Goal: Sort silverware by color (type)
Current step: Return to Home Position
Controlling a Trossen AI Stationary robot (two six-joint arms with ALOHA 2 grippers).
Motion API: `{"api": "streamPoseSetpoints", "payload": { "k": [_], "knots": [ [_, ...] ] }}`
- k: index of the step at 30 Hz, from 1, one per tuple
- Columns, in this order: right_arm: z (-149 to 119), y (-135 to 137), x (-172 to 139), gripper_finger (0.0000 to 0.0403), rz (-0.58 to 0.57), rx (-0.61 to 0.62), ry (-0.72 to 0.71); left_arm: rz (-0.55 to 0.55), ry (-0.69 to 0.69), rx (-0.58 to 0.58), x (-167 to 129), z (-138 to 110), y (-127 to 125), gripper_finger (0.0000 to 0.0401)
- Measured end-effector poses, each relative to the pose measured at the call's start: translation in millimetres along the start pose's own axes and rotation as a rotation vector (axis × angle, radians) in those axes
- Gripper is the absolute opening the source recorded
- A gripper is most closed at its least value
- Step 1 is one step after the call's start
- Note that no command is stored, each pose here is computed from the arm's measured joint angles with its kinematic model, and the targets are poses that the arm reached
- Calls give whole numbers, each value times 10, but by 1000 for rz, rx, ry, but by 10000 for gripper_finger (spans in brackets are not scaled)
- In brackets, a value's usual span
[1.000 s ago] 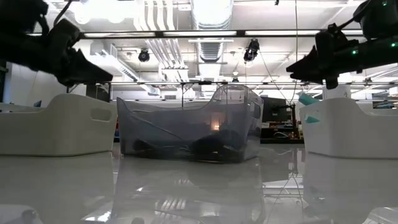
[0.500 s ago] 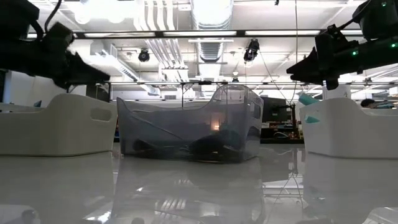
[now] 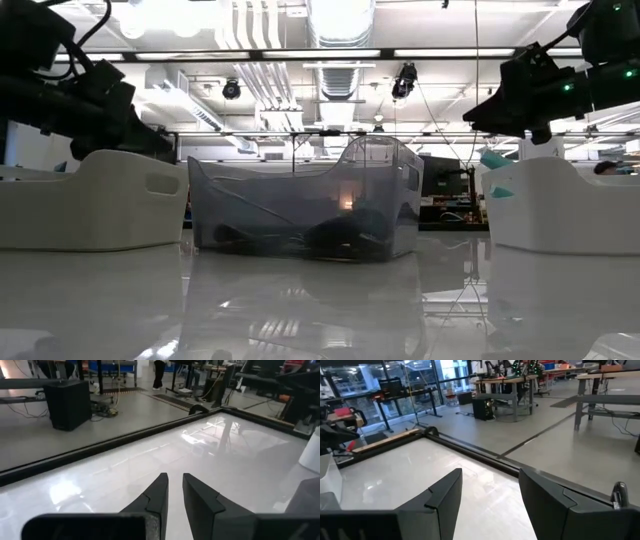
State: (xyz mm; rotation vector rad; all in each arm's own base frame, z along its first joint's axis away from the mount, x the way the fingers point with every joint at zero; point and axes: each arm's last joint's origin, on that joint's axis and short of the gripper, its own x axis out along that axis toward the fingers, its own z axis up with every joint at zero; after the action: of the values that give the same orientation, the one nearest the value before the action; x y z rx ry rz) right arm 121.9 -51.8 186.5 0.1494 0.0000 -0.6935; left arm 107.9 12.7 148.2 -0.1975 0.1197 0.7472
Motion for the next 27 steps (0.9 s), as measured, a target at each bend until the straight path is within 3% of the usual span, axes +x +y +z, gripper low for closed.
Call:
{"api": "streamPoseSetpoints", "payload": {
  "k": [11, 18, 27],
  "knots": [
    [-1, 0, 0, 187, 0, 0, 1, 21, 33, 45, 26, -46, -10, 41],
    [-1, 0, 0, 187, 0, 0, 1, 14, 24, 208, 25, -31, -14, 41],
    [-2, 0, 0, 187, 0, -1, 1, 5, -15, 170, 17, 91, -47, 41]
  ]
}}
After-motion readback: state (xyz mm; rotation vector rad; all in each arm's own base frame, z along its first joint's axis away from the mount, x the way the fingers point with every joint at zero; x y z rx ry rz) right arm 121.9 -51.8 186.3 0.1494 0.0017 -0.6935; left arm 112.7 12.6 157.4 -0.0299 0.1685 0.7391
